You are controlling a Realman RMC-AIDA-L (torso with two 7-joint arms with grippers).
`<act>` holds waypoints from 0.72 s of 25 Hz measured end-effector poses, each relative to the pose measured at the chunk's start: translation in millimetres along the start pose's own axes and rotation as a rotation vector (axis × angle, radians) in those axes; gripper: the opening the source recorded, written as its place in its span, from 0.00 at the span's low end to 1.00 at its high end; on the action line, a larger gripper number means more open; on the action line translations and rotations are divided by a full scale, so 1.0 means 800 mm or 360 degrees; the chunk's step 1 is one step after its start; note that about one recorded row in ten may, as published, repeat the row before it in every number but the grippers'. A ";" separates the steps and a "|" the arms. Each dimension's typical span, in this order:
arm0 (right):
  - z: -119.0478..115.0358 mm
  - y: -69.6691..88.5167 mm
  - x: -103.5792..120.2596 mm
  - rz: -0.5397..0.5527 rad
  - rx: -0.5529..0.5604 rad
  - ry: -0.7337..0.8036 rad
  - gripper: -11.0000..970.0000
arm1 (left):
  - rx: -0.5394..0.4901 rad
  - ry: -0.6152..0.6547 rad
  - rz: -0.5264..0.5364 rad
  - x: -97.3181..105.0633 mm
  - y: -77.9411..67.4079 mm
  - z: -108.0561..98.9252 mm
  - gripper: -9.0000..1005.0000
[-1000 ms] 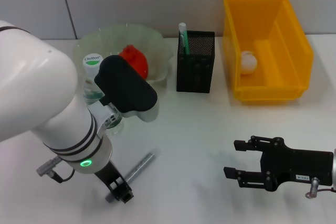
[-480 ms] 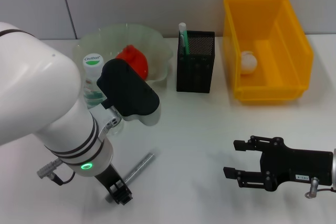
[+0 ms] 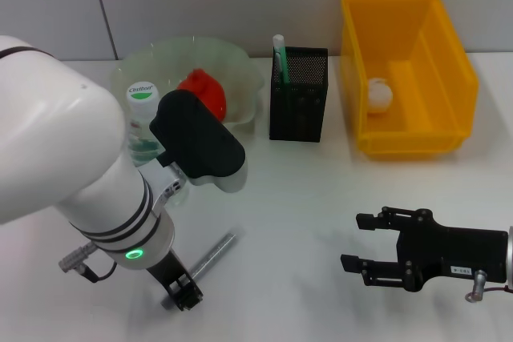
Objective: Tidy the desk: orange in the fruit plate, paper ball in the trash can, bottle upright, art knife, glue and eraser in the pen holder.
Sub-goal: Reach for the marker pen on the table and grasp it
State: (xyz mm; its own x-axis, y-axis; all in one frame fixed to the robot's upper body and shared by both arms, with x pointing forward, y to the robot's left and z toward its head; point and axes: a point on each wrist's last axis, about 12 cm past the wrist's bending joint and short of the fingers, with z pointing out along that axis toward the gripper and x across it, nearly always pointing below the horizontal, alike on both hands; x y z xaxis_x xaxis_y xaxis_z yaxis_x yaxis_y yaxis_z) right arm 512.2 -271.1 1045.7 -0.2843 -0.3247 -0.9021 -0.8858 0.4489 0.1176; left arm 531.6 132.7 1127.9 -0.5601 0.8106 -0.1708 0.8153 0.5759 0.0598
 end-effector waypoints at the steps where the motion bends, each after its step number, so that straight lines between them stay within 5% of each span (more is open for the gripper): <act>1: 0.000 0.000 0.000 0.0000 0.0000 0.0000 0.77 | -0.0002 -0.0001 0.0003 0.000 0.000 0.000 0.46; 18: 0.000 0.000 0.000 0.0002 -0.0001 0.0000 0.77 | -0.0007 0.0007 0.0014 -0.001 0.000 0.004 0.34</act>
State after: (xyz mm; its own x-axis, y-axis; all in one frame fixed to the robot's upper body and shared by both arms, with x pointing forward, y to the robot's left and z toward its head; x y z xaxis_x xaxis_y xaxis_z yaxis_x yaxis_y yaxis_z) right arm 512.0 -271.0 1045.4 -0.2856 -0.3242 -0.9019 -0.8856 0.4489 0.1190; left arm 532.5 131.4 1124.9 -0.5535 0.8162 -0.1657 0.8196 0.5692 0.0654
